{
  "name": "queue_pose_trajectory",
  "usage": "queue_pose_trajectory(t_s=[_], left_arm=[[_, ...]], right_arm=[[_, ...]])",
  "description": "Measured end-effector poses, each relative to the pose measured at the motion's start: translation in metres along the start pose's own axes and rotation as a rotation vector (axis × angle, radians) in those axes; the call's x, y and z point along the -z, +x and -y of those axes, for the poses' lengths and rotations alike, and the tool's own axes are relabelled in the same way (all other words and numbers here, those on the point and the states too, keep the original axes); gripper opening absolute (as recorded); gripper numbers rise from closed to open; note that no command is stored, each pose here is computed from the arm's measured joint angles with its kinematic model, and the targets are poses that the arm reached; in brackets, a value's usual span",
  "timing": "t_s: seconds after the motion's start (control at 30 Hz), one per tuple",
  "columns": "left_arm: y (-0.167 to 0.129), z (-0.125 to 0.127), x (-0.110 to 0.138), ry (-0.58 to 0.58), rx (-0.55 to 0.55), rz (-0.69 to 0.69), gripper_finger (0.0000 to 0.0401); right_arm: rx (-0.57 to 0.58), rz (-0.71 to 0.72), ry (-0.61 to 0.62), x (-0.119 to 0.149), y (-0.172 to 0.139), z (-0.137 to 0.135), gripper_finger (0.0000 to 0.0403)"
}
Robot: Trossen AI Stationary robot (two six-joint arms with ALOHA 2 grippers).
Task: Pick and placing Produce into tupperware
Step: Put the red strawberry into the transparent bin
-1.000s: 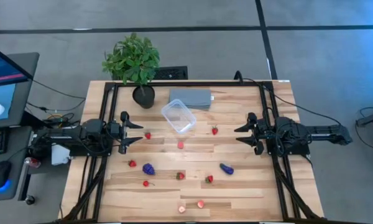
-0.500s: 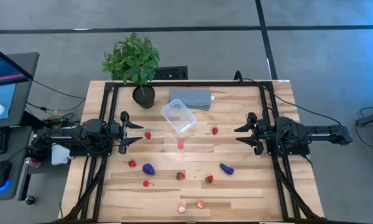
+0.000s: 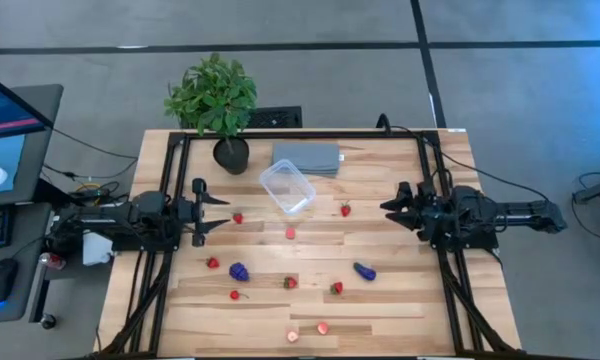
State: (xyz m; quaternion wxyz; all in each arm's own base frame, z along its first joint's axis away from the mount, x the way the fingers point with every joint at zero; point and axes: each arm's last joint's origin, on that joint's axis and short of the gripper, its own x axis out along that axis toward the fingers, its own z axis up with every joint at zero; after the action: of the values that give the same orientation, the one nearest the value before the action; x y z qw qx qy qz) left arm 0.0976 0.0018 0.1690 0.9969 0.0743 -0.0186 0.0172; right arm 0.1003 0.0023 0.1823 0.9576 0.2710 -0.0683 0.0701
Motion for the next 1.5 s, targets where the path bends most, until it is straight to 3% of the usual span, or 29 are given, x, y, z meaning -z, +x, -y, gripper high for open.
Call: queue_pose_trajectory(t_s=[0.17,0.33,0.53,0.73,0.9,1.23,1.4,1.5], left_arm=[[0.0,0.0,0.0,-0.396,-0.009,-0.003,0.021],[0.0,-0.001,-0.001,-0.713,-0.024,0.021,0.021],[0.0,-0.003,-0.002,-0.983,-0.077,0.061,0.021],[-0.001,-0.006,-0.002,-1.214,-0.18,0.126,0.021],[-0.001,-0.009,-0.002,-1.15,-0.254,0.159,0.021],[-0.001,-0.009,-0.002,-1.156,-0.253,0.159,0.021],[-0.001,-0.007,-0.002,-1.134,-0.204,0.131,0.021],[0.0,-0.004,-0.004,-1.136,-0.079,0.09,0.021]], right_arm=[[-0.032,0.047,0.081,-0.005,0.0,-0.003,0.0219],[-0.074,0.105,0.155,-0.01,-0.001,-0.007,0.0219],[-0.075,0.111,0.224,-0.011,-0.001,-0.007,0.0219],[0.081,0.174,0.199,-0.01,-0.001,0.0,0.0219],[0.141,0.228,0.257,-0.011,-0.001,0.002,0.0219],[0.176,0.255,0.278,-0.011,-0.002,0.003,0.0219],[0.176,0.258,0.279,-0.011,-0.002,0.003,0.0219],[0.162,0.297,0.311,-0.014,-0.002,0.002,0.0219]])
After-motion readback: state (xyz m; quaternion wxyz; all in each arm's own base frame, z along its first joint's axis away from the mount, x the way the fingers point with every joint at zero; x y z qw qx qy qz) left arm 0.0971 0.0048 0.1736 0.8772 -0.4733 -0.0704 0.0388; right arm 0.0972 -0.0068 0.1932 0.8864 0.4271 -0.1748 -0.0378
